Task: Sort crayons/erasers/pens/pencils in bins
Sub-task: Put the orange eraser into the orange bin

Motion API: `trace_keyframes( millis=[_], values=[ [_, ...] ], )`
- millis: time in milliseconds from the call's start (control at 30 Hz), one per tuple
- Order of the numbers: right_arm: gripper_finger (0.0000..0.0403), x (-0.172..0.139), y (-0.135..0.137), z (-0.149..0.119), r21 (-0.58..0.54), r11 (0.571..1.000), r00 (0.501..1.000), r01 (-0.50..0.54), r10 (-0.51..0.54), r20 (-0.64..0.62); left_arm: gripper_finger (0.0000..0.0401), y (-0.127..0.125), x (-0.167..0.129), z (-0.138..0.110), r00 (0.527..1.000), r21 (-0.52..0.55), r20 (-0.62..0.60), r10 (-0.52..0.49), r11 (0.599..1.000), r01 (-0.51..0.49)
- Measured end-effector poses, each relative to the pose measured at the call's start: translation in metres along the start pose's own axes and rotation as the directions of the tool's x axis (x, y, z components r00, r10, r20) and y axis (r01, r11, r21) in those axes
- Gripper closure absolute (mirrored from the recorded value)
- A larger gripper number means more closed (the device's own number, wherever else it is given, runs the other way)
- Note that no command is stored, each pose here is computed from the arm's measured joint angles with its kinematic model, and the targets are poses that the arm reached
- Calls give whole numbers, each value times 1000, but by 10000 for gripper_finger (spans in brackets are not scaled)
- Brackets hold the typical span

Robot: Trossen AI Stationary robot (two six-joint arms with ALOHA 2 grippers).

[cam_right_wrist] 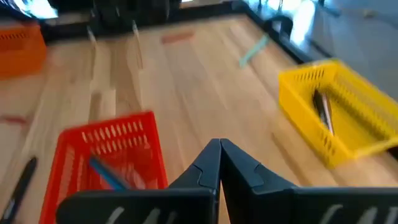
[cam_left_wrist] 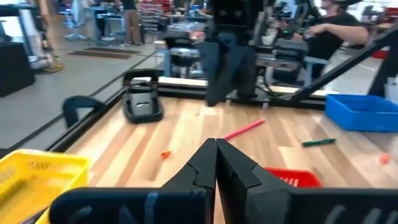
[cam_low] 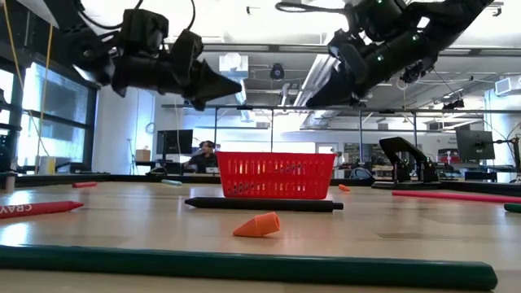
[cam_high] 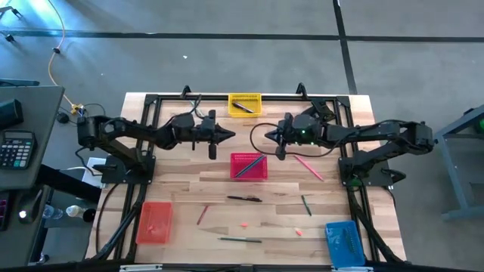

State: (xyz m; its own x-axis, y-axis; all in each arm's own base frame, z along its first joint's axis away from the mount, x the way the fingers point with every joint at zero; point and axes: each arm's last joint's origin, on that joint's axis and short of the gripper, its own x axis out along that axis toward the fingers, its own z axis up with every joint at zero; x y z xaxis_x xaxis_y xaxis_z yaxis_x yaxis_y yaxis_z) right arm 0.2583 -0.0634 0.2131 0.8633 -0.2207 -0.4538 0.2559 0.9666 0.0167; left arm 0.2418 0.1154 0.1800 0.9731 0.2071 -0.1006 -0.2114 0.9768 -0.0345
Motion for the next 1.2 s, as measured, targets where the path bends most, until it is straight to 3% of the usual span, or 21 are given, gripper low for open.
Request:
trace_keyframes(
  millis=[233, 500, 700, 867, 967, 1200],
  values=[
    [402, -12, 17, 12, 0, 995, 952, 95, -91, -292, 401, 7, -15, -14, 999, -16, 13, 48, 999, -48],
    [374, -30, 32, 16, 152, 972, 865, 182, -84, -495, 401, 9, -19, -20, 998, -8, -9, 60, 998, -60],
    [301, -19, 18, -4, 201, 939, 840, 279, -137, -524, 401, 9, -19, -20, 998, 1, -13, 59, 998, -59],
    [254, 2, -11, -23, 191, 957, 877, 217, -106, -468, 401, 8, -19, -20, 998, 13, -16, 53, 998, -53],
    [239, 8, -31, -37, 169, 965, 892, 198, -106, -439, 401, 8, -19, -21, 998, 26, -18, 54, 998, -53],
    [229, 15, -57, -57, 55, 982, 876, 182, -136, -462, 401, 8, -19, -21, 998, 28, -17, 54, 998, -53]
  ],
)
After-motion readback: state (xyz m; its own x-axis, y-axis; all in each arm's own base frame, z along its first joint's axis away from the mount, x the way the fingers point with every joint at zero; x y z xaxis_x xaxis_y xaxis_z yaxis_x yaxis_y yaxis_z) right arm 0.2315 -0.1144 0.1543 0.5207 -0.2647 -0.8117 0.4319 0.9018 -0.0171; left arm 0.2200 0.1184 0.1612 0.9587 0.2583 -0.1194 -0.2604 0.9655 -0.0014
